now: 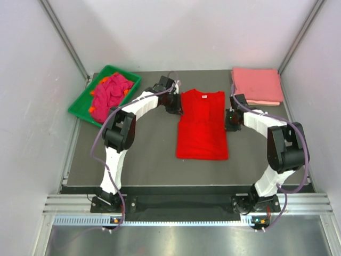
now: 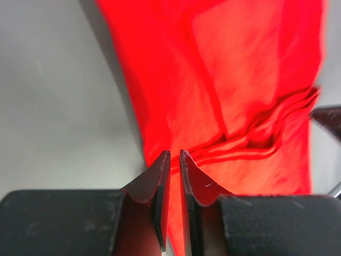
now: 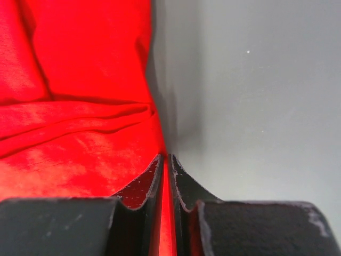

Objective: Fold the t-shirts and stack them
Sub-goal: Fold the tshirt

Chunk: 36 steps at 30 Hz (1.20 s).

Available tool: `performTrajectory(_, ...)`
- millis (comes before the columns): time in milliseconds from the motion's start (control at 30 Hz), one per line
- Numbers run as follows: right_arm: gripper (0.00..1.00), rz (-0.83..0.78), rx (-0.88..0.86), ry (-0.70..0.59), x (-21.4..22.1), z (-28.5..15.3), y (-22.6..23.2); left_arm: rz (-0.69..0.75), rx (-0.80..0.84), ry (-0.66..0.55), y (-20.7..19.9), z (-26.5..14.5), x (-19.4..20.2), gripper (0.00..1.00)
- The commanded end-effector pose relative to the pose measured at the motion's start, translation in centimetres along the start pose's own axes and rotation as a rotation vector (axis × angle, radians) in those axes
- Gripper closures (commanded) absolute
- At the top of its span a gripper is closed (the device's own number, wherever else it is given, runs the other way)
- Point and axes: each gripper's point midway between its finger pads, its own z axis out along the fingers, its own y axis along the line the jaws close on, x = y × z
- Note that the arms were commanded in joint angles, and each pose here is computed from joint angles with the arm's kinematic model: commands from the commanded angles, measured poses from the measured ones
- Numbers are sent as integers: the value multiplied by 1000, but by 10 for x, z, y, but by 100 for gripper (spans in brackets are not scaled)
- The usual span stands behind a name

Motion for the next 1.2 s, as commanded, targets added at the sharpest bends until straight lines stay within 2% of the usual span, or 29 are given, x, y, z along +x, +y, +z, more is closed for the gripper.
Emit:
performTrajectory(0, 92, 18, -50, -131, -42, -36, 10, 19, 83, -108, -11, -3, -42, 83)
performTrajectory(167, 90, 28, -167, -125, -40, -45, 32, 27, 143, -145, -7, 16, -63, 83)
performTrajectory(300, 90, 40, -230, -114, -30, -45, 41, 17, 148, -194, 13, 36, -82, 83)
performTrajectory(433, 90, 39, -223, -85, -14, -37, 36, -41, 160, -272, 32, 40, -113, 84)
performTrajectory(600, 90, 27, -165, -54, -2, -24, 22, -125, 153, -317, 56, 40, -133, 85)
performTrajectory(700, 90, 18, -150, -50, 0, -21, 20, -130, 193, -345, 54, 34, -143, 84)
performTrajectory(867, 89, 14, -154, -57, -6, -25, 22, -99, 235, -343, 47, 30, -146, 83)
performTrajectory(1000, 86, 18, -144, -43, -9, -38, 22, -73, 213, -316, 40, 4, -142, 83)
performTrajectory(1067, 82, 39, -128, -46, -11, -51, 21, -87, 152, -266, 43, -9, -127, 82)
performTrajectory(1167, 81, 41, -186, -16, 2, -66, 28, -77, 95, -233, 40, -39, -103, 82)
